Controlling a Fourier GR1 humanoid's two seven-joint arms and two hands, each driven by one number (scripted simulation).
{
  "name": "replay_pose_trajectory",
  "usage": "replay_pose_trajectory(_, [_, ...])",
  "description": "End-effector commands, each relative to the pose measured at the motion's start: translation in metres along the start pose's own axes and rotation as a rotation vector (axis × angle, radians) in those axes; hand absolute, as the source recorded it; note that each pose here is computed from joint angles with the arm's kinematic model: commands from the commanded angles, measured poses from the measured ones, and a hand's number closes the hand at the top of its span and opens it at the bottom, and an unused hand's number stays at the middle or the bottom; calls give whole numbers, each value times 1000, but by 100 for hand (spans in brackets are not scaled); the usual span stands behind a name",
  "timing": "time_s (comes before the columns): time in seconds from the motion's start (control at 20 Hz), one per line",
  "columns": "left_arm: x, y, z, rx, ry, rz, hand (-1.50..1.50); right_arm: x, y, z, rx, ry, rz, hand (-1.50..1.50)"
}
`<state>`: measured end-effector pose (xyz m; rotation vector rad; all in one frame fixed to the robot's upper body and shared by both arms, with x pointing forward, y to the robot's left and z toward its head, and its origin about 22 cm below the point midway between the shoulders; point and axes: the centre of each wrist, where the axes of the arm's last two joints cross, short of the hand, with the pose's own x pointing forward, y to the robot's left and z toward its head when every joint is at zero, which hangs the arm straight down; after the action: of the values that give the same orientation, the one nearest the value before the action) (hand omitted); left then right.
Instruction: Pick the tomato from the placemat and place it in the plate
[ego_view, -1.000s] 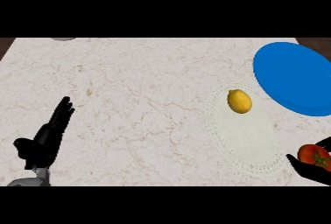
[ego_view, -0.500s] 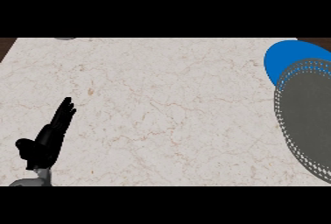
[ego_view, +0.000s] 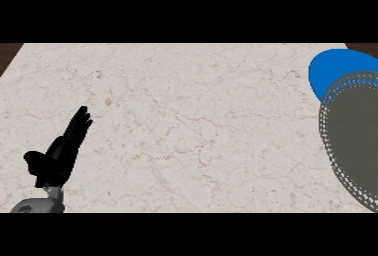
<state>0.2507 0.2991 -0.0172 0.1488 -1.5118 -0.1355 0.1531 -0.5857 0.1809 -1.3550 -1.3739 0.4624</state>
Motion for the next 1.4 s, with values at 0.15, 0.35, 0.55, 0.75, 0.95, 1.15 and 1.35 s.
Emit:
replay_pose_trajectory(0.15, [-8,-11,0,-18,6,3,0,39,24,-34,-3,-41,-59,150])
replay_pose_trajectory(0.35, [-9,11,5,-21,-25,-9,0,44,35,-64,55,-45,-50,150])
replay_pose_trajectory(0.55, [8,13,-7,-32,-18,-13,0,79,52,-88,126,-65,-84,150])
replay_pose_trajectory(0.75, [-1,-5,-16,-27,-20,4,0,96,91,-103,151,-89,-117,150])
replay_pose_trajectory(0.95, [-5,5,-9,-20,-19,-10,0,125,122,-113,165,-101,-137,150])
replay_pose_trajectory(1.15, [-8,1,-8,-15,-9,5,0,146,169,-112,183,-99,-139,150])
replay_pose_trajectory(1.35, [2,3,-17,-29,-28,-5,0,148,196,-109,98,45,-317,150])
